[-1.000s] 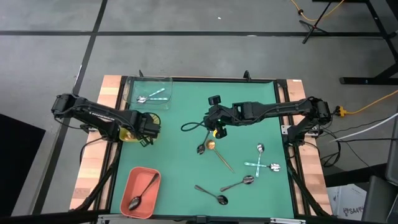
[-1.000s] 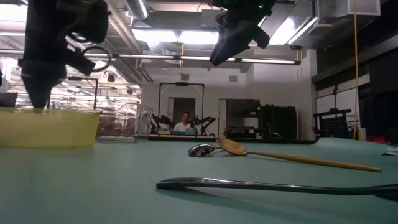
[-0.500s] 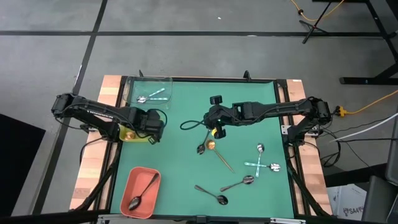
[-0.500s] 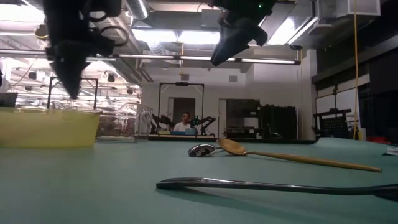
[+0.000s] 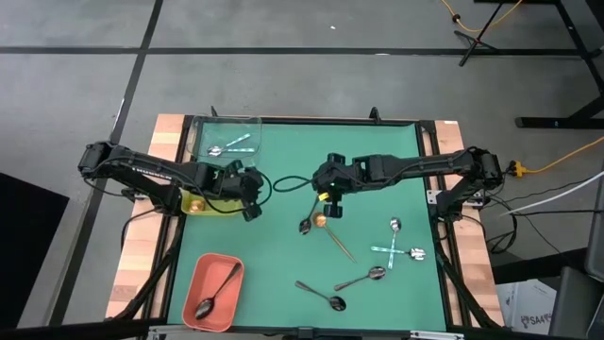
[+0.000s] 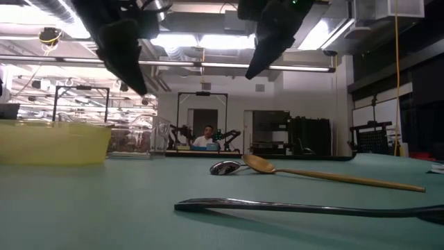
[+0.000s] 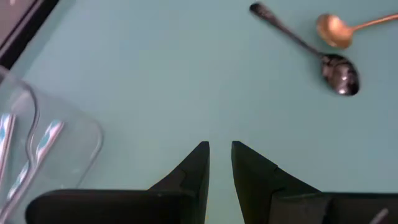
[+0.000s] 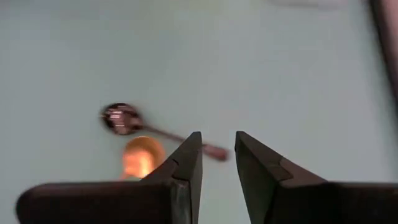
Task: Sort silverware by color (type)
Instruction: Put the gold spoon into the yellow bin
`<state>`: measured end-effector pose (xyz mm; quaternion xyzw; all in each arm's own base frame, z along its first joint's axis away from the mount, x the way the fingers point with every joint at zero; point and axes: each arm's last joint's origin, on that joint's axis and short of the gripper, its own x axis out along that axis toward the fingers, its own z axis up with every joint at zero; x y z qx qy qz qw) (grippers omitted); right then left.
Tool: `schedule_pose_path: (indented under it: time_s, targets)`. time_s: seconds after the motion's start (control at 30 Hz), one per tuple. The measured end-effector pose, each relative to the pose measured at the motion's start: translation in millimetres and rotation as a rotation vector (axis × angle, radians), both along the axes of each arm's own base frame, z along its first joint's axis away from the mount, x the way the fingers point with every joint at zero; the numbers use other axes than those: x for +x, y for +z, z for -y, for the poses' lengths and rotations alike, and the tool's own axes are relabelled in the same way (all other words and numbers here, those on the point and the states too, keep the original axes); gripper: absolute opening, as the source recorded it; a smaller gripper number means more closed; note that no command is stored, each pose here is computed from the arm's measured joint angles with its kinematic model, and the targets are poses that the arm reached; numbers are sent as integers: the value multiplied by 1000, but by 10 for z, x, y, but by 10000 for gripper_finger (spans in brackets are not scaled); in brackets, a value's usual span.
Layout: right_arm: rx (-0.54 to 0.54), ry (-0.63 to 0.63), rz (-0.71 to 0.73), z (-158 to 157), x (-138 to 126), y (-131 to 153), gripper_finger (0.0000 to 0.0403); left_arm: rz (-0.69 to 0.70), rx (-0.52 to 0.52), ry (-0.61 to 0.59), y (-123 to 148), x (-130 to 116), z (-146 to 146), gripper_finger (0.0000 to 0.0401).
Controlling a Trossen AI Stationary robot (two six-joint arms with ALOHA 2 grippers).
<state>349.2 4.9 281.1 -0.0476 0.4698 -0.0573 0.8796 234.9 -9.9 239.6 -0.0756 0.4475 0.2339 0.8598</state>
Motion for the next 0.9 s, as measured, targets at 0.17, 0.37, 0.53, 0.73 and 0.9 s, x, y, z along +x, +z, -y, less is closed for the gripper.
schedule_pose_path:
  time_s: [0.17,0.37,0.53,0.73,0.9]
  targets:
    - [91,-25,-18,-161,-29,-16,85,19,24,-42,18,29,2,62]
    - [161,-48,-20,-460,-68,-22,85,21,68,-31,25,32,-9,62]
    - [201,-148,-22,-728,-144,-33,85,22,87,-20,27,31,-15,62]
    - [202,-342,-14,-985,-286,-59,85,22,88,-20,27,31,-15,62]
    - [230,-443,-4,-1149,-387,-159,85,21,88,-20,27,31,-15,62]
